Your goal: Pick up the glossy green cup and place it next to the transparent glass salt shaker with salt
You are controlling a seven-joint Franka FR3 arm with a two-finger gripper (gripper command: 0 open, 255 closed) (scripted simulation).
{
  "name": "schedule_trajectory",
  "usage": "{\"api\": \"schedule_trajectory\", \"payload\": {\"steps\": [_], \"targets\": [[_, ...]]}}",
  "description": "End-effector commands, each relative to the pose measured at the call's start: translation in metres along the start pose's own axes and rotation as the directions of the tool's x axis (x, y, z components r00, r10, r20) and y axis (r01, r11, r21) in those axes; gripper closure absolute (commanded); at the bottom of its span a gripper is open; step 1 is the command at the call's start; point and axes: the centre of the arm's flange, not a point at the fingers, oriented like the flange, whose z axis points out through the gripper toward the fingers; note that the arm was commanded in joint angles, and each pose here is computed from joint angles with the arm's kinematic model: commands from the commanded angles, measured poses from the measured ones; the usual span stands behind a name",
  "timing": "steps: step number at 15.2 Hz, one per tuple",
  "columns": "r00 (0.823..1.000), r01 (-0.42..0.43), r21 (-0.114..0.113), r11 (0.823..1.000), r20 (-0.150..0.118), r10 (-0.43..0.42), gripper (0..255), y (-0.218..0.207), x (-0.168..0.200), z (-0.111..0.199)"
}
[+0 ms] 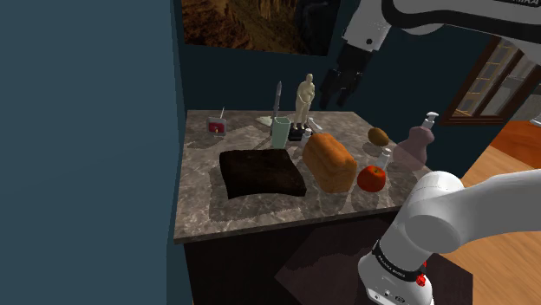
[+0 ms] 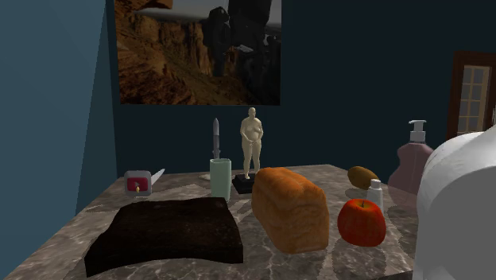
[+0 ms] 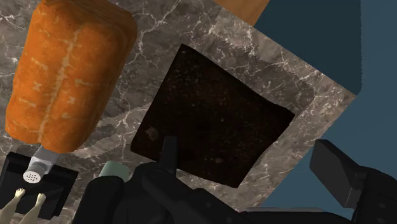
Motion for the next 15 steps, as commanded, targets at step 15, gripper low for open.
{"api": "schedule_trajectory", "payload": {"steps": [15], "targets": [[0.995, 0.044, -0.046, 0.998, 0.093, -0.040, 0, 0.065, 0.152, 0.100]]}}
